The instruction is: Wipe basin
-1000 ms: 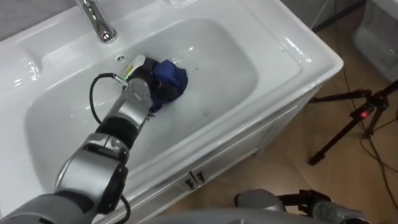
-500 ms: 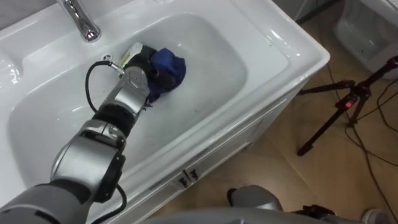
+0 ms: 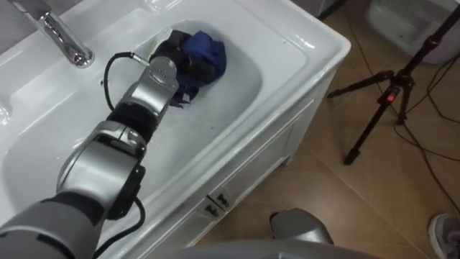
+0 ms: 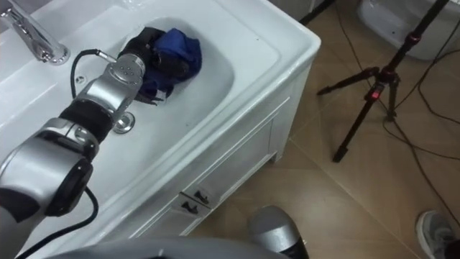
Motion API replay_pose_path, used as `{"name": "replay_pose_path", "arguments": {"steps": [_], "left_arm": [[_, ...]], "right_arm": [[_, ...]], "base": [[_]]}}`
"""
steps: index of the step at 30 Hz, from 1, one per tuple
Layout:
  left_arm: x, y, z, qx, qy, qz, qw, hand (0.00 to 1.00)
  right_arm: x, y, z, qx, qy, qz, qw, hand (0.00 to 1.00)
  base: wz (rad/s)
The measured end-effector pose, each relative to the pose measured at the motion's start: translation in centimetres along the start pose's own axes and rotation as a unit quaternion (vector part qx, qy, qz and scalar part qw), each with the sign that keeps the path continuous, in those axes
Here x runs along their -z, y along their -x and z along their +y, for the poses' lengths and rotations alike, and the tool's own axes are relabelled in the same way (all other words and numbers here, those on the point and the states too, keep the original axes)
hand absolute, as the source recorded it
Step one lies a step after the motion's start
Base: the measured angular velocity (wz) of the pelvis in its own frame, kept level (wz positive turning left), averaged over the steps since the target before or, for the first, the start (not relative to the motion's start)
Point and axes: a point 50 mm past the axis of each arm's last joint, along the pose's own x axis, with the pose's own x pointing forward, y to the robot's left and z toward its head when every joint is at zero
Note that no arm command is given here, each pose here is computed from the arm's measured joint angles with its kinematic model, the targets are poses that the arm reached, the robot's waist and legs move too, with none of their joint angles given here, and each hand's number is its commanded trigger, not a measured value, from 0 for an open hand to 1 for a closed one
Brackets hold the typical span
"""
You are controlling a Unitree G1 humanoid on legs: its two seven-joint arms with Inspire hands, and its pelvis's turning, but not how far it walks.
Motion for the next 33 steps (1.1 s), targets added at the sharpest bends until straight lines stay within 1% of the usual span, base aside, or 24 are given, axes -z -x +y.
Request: {"name": "replay_pose_path", "arguments": {"steps": [3,9,11,13,17,25,30,33], "left_arm": [[-0.1,0.0,-0.2,0.005,0.011,-0.003,1.0,1.0],[-0.5,0.1,-0.2,0.006,0.007,-0.017,1.0,1.0],[-0.9,0.1,0.0,0.003,-0.005,-0.03,1.0,1.0],[-1.7,0.3,0.2,0.001,-0.004,-0.046,0.999,1.0],[-2.7,0.5,0.5,-0.003,-0.002,-0.069,0.998,1.0],[-3.4,0.6,0.4,-0.002,-0.005,-0.088,0.996,1.0],[-3.4,0.6,0.0,0.004,-0.002,-0.087,0.996,1.0],[-2.6,0.5,-0.9,0.016,0.003,-0.071,0.997,1.0]], "right_arm": [[-0.4,0.0,-0.4,0.005,0.006,-0.009,1.0,0.0],[-1.0,0.1,-0.7,0.006,0.017,-0.028,0.999,0.0],[-1.5,0.2,-0.9,0.009,0.023,-0.04,0.999,0.0],[-1.7,0.2,-1.0,0.013,0.032,-0.044,0.998,0.0],[-1.4,0.2,-1.1,0.018,0.047,-0.039,0.998,0.0],[-0.5,0.2,-0.8,0.017,0.065,-0.023,0.997,0.0],[-0.1,0.2,-0.5,0.012,0.064,-0.012,0.998,0.0],[0.3,0.2,-0.2,0.009,0.065,-0.013,0.998,0.0]], "base": [[0.0],[0.0],[0.0],[0.0],[0.03],[0.01],[0.0],[-0.07]]}}
